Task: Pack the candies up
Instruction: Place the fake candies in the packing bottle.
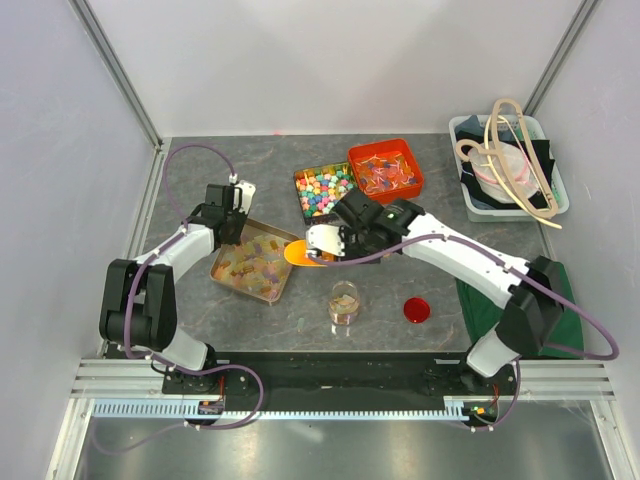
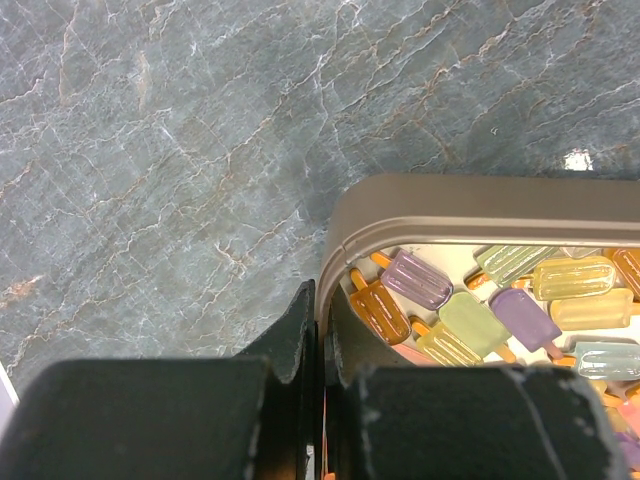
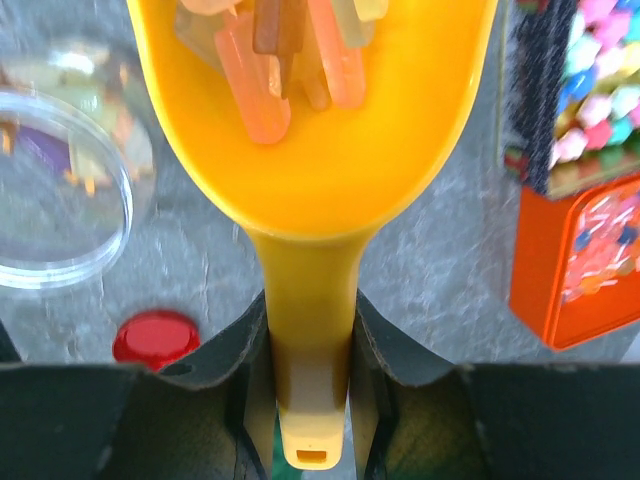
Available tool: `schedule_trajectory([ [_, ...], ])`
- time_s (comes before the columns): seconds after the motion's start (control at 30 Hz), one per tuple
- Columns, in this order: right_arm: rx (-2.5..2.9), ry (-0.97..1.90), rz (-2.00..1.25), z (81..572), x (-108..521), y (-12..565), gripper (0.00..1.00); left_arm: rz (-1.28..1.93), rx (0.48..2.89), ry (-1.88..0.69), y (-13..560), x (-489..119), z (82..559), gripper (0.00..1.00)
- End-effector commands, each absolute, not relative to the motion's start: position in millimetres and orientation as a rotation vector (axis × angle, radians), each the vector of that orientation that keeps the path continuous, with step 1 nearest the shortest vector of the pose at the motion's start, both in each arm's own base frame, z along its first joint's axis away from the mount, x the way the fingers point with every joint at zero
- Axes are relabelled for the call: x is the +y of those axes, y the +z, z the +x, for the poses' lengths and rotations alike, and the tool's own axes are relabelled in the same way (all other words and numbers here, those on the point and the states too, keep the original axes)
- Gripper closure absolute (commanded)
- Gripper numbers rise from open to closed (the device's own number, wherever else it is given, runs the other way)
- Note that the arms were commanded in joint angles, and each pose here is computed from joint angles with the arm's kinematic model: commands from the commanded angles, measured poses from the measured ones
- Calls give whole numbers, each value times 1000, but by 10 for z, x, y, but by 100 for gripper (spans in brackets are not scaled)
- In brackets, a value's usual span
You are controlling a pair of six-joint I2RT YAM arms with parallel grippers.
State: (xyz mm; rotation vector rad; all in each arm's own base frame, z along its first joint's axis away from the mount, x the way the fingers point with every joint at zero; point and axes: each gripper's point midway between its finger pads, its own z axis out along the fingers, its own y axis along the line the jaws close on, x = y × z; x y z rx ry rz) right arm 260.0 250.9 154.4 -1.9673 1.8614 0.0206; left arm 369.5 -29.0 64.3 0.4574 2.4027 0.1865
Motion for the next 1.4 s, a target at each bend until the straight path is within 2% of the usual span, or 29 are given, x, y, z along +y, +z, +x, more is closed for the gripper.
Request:
schedule_trajectory([
  [0.0, 1816, 71, -2001, 2469, 2272, 1600, 100, 388, 2328, 167, 806, -314, 3888, 98],
  [0.63, 1809, -34, -2077, 2009, 1514, 1626, 100, 415, 2347, 6, 730, -230, 3893, 98],
  [1.37, 1835, -417, -2085, 2186, 1055, 1840, 100, 414, 2357, -33, 702, -220, 3847, 98],
])
